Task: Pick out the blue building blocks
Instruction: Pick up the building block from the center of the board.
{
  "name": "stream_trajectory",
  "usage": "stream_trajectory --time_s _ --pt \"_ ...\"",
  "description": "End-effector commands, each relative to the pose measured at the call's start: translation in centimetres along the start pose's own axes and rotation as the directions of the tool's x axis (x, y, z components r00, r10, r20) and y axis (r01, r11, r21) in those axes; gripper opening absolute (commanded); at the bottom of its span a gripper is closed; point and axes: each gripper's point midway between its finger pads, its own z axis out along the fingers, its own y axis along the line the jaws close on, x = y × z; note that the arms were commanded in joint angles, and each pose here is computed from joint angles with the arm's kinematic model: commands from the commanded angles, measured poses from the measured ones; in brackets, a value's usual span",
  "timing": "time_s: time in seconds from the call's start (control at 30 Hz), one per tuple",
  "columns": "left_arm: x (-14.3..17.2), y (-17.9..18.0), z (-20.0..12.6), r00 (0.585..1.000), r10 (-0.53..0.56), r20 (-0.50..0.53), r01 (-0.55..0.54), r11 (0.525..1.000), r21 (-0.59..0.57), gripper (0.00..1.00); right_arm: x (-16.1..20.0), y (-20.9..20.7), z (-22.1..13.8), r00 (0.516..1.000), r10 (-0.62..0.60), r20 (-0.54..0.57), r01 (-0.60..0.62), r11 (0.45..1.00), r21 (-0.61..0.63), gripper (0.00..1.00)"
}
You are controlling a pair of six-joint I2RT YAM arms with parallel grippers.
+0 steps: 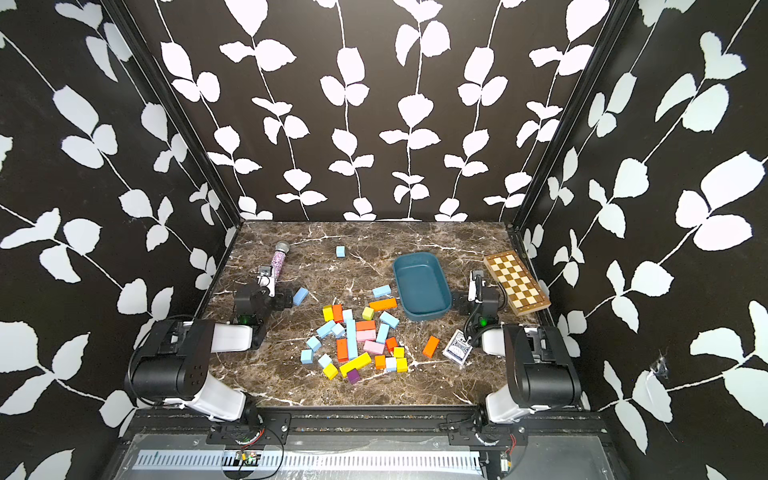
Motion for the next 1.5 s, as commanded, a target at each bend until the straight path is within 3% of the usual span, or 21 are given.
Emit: stream_trajectory --time_s 0.0,0.13,0.33,0.57,0.63,0.7,0.87,1.0,1.13,1.27,1.47 --pt "-1.1 -0.1 0.0 0.999 0.008 0.034 -0.008 1.000 0.000 0.99 -2.1 -0.3 0.2 0.998 -0.004 0.070 0.003 1.000 0.007 0.99" --pt "-1.2 0.0 0.1 0.999 0.011 0.033 -0.010 1.000 -0.005 0.99 -3.4 -1.4 -0.5 0.998 0.021 0.066 -0.025 0.998 0.060 0.99" --pt "-2.7 0.1 -0.4 0.999 0.017 0.036 -0.017 1.000 0.003 0.99 -4.9 -1.6 -3.0 0.987 0.115 -0.115 -0.109 0.992 0.057 0.99" --pt "-7.5 -0.3 -3.6 0.995 0.049 0.090 -0.054 0.997 0.061 0.99 -5.7 0.0 -7.0 0.908 0.327 -0.260 -0.325 0.944 0.051 0.99" --pt "-8.0 -0.6 -4.0 0.997 0.057 0.044 -0.061 0.994 0.094 0.99 -6.1 1.7 -7.9 0.917 0.263 -0.301 -0.270 0.963 0.018 0.99" --pt "-7.5 -1.1 -4.1 0.995 0.040 -0.092 -0.027 0.990 0.140 0.99 -6.6 4.1 -8.7 0.930 0.173 -0.325 -0.195 0.980 -0.038 0.99" --pt "-7.5 -1.7 -4.3 0.947 0.014 -0.322 0.052 0.979 0.196 0.99 -7.5 10.0 -9.6 0.909 0.088 -0.408 -0.152 0.980 -0.128 0.99" --pt "-7.7 -2.0 -4.5 0.932 -0.048 -0.359 0.123 0.974 0.191 0.99 -7.9 15.0 -9.8 0.864 -0.001 -0.504 -0.117 0.972 -0.202 0.99" --pt "-8.0 -2.2 -4.6 0.927 -0.105 -0.359 0.180 0.966 0.184 0.99 -9.0 20.6 -9.5 0.852 -0.093 -0.516 -0.070 0.955 -0.287 0.99" --pt "-7.8 -2.8 -4.4 0.925 -0.076 -0.372 0.168 0.960 0.223 0.99 -9.0 25.5 -8.6 0.836 -0.151 -0.528 -0.053 0.935 -0.350 0.96" --pt "-7.6 -3.1 -3.4 0.899 -0.025 -0.437 0.148 0.957 0.251 0.99 -7.7 30.1 -7.8 0.818 -0.169 -0.550 -0.066 0.922 -0.381 0.83"
